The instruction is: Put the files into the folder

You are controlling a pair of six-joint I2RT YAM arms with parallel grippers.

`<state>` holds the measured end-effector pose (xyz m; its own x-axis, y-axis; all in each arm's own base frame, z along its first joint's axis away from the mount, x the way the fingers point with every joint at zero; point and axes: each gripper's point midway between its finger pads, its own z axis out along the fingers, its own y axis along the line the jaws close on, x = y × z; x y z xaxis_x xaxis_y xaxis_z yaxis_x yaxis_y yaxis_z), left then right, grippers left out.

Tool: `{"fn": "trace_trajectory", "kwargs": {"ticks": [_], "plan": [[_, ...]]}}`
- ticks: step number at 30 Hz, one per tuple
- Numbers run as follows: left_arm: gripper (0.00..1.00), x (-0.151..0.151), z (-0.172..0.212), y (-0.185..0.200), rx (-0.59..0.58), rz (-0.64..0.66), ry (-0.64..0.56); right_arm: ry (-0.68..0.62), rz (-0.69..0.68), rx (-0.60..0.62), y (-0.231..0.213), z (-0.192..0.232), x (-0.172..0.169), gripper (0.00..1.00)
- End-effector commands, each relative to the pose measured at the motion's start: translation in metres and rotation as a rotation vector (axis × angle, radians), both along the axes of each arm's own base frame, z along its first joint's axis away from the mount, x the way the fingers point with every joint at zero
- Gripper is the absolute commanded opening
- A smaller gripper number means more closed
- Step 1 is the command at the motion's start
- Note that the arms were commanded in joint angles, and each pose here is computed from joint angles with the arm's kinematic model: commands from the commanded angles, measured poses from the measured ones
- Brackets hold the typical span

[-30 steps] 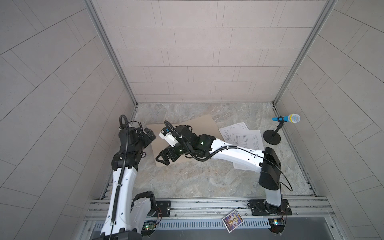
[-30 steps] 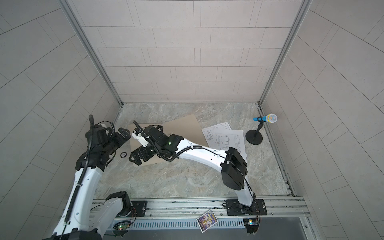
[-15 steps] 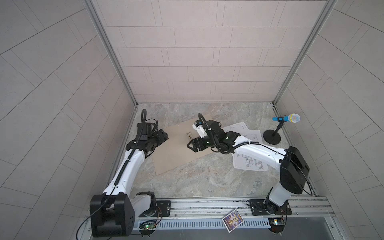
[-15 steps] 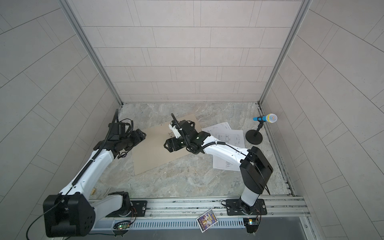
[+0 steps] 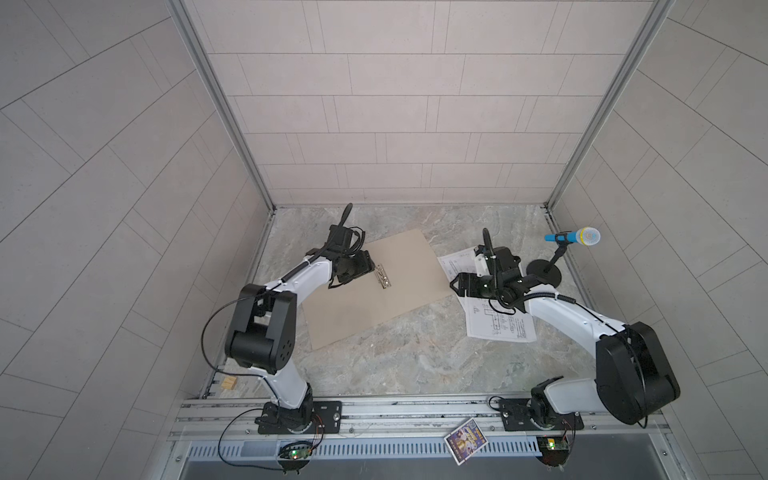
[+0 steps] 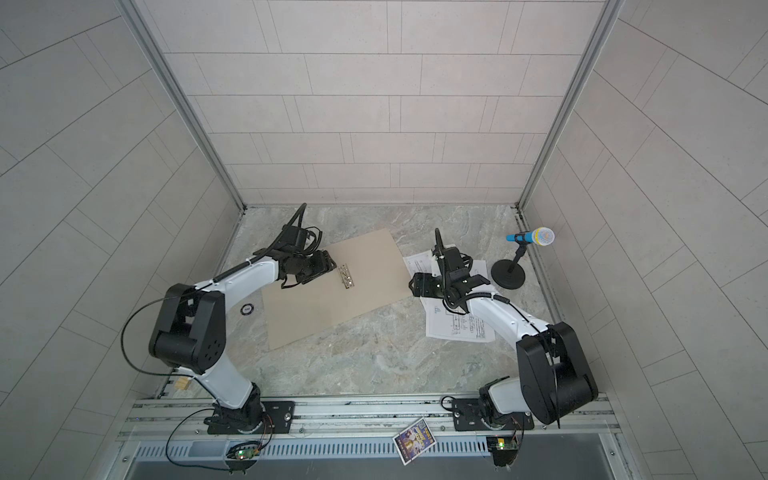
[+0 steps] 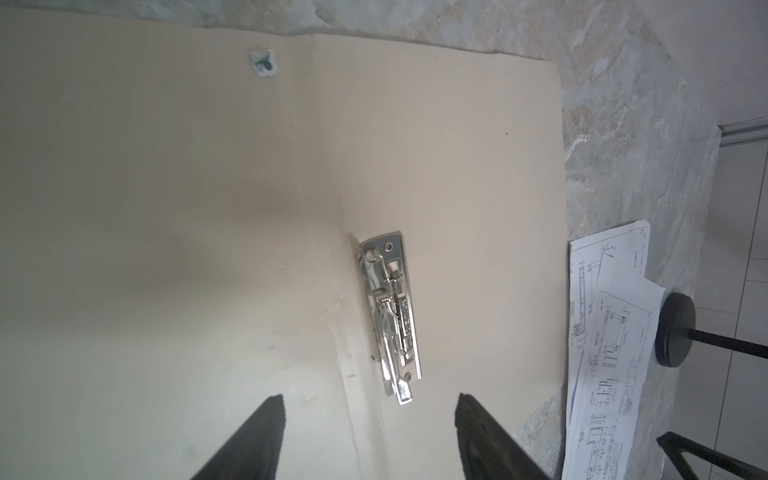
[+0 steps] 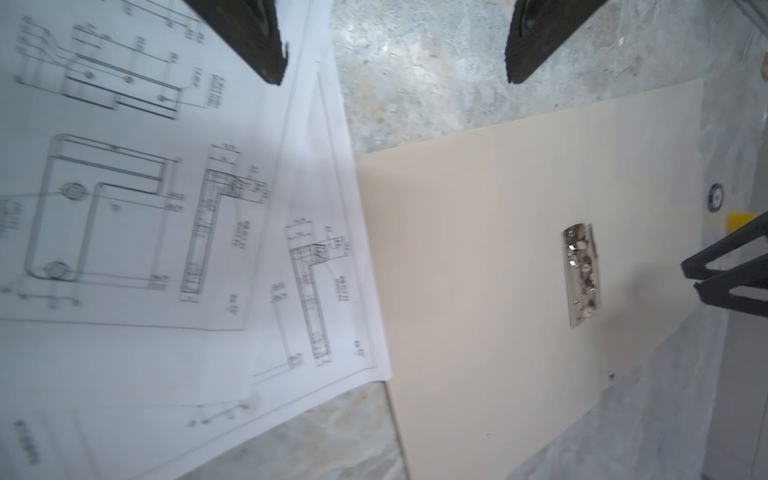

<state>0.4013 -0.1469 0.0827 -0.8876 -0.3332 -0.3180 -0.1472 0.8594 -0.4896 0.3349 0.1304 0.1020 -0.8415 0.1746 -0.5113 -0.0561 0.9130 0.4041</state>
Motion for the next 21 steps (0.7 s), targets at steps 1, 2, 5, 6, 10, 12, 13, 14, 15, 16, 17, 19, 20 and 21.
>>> {"fn": "trace_trajectory", "kwargs": {"ticks": [1, 2, 5, 6, 10, 12, 13, 14, 15, 16, 17, 19, 20, 21], "plan": [[0.69, 0.008, -0.004, -0.01, 0.002, -0.03, -0.002, 0.015, -0.076, -0.022, -0.031, -0.005, -0.002, 0.86], [0.69, 0.007, -0.004, -0.014, 0.004, -0.037, -0.003, 0.026, -0.103, -0.025, -0.041, -0.008, -0.003, 0.87], [0.69, 0.001, 0.001, -0.042, -0.001, -0.1, -0.03, 0.052, -0.174, -0.046, -0.07, -0.015, -0.006, 0.9], [0.7, -0.003, 0.003, -0.057, -0.004, -0.136, -0.036, 0.06, -0.198, -0.054, -0.078, -0.018, -0.008, 0.92], [0.7, -0.016, 0.008, -0.112, -0.035, -0.243, -0.054, 0.096, -0.304, -0.084, -0.112, -0.026, -0.017, 0.97], [0.7, -0.023, 0.012, -0.14, -0.061, -0.292, -0.07, 0.108, -0.345, -0.102, -0.125, -0.031, -0.024, 0.99], [0.7, -0.027, 0.011, -0.154, -0.076, -0.31, -0.068, 0.113, -0.369, -0.118, -0.132, -0.033, -0.027, 0.99], [0.7, -0.031, 0.01, -0.165, -0.095, -0.322, -0.061, 0.119, -0.391, -0.138, -0.139, -0.036, -0.031, 0.99], [0.7, -0.036, 0.007, -0.178, -0.121, -0.334, -0.051, 0.125, -0.41, -0.158, -0.146, -0.037, -0.034, 0.99], [0.7, -0.042, 0.005, -0.192, -0.146, -0.351, -0.045, 0.13, -0.424, -0.168, -0.151, -0.038, -0.037, 0.99], [0.7, -0.047, 0.002, -0.202, -0.163, -0.366, -0.041, 0.131, -0.434, -0.172, -0.155, -0.039, -0.039, 0.99], [0.7, -0.061, -0.006, -0.224, -0.184, -0.397, -0.023, 0.142, -0.467, -0.186, -0.165, -0.041, -0.043, 0.99], [0.7, -0.067, -0.01, -0.234, -0.195, -0.409, -0.013, 0.146, -0.484, -0.19, -0.168, -0.042, -0.044, 0.99], [0.7, -0.074, -0.014, -0.243, -0.208, -0.421, -0.004, 0.148, -0.503, -0.196, -0.173, -0.043, -0.046, 0.99]]}}
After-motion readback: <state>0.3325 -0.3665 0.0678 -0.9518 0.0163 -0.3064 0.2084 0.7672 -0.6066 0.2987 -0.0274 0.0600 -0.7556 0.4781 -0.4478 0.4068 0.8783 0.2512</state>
